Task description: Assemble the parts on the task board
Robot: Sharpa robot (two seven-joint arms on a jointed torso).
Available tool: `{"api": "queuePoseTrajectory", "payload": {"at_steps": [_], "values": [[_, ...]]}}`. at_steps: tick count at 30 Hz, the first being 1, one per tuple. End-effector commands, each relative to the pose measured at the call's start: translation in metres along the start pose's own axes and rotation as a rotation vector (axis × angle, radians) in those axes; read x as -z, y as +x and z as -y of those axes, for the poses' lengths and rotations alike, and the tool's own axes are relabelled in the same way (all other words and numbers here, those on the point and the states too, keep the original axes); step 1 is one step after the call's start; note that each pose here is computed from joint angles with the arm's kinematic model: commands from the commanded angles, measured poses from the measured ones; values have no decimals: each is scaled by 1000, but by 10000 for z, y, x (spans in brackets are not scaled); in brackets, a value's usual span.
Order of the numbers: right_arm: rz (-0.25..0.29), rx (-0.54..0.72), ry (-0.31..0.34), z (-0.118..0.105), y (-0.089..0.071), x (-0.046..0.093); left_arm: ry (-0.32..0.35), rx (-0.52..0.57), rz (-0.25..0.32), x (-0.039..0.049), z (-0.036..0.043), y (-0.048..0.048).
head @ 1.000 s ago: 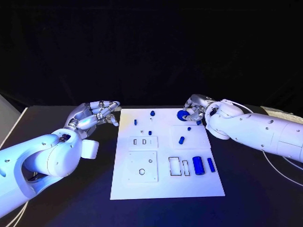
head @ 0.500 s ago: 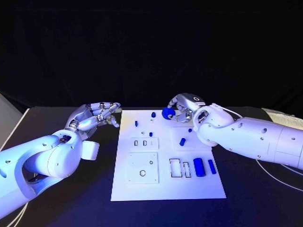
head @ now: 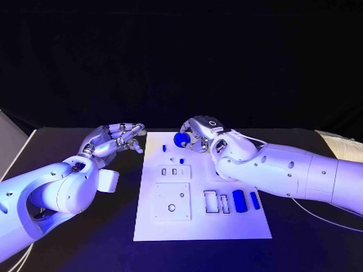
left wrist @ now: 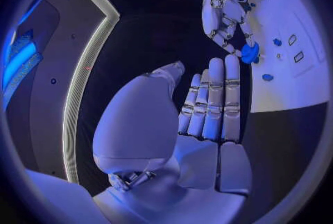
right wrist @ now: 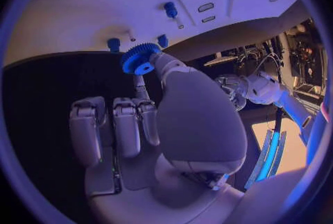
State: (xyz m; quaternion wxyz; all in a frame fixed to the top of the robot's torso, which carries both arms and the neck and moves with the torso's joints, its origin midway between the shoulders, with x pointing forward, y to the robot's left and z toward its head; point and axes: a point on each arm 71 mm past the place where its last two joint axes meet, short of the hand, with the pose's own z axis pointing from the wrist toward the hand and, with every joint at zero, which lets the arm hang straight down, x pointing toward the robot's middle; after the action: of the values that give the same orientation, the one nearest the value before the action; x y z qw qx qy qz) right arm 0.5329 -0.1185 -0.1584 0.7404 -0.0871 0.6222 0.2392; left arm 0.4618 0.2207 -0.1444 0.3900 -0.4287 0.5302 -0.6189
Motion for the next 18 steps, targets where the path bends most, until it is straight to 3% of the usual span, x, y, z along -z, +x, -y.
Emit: {"api": "queuePoseTrajectory", "payload": {"at_steps": [1, 18], "values": [[-1, 52, 17, -17, 27, -21, 5, 6, -21, -1, 9, 31], [-32, 122, 2, -115, 169, -54, 5, 7, -22, 0, 9, 35]]}}
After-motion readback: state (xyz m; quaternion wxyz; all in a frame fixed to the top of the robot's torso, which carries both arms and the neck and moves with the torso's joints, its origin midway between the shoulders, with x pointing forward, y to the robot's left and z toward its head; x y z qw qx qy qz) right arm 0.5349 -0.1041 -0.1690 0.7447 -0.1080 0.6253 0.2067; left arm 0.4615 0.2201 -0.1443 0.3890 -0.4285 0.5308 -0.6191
